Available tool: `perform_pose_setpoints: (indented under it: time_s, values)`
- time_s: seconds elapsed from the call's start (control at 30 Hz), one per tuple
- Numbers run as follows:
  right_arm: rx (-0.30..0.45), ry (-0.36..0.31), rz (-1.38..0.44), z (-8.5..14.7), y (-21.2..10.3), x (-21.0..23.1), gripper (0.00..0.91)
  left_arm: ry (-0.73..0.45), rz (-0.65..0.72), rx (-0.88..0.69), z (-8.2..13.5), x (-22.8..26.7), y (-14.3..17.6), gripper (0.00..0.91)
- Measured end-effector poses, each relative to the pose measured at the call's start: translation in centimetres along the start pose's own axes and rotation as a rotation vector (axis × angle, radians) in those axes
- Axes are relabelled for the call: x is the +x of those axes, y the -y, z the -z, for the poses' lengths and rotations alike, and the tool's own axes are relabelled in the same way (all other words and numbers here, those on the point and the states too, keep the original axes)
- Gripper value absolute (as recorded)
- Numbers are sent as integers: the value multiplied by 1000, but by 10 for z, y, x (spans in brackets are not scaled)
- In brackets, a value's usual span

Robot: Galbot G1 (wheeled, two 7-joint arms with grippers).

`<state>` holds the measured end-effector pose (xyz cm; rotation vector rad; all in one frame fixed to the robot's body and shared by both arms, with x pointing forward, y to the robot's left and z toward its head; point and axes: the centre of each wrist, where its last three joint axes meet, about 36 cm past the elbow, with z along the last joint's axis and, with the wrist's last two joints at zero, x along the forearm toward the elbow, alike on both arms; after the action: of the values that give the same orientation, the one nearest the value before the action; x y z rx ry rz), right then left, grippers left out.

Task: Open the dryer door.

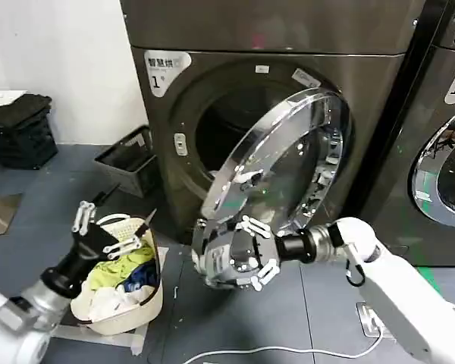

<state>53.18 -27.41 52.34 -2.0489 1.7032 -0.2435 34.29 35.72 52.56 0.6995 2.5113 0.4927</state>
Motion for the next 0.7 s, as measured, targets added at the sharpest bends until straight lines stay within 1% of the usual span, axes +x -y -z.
perform_pose_setpoints:
  time_s: [0.03, 0.17, 0.43, 0.57, 0.7]
  values:
    - [9, -8, -23, 4, -2, 7, 907, 1, -5, 5, -3, -3, -2, 907]
    - [23, -82, -92, 9, -18, 39, 907, 9, -42, 21, -14, -14, -9, 907]
    - [15, -173, -238, 29, -61, 96, 907, 30, -160, 31, -33, -44, -18, 907]
    - [18, -201, -319, 41, -90, 117, 907, 40, -213, 47, -44, -61, -12, 907]
    - [62, -248, -449, 59, -120, 136, 907, 55, -262, 75, -54, -80, -3, 907]
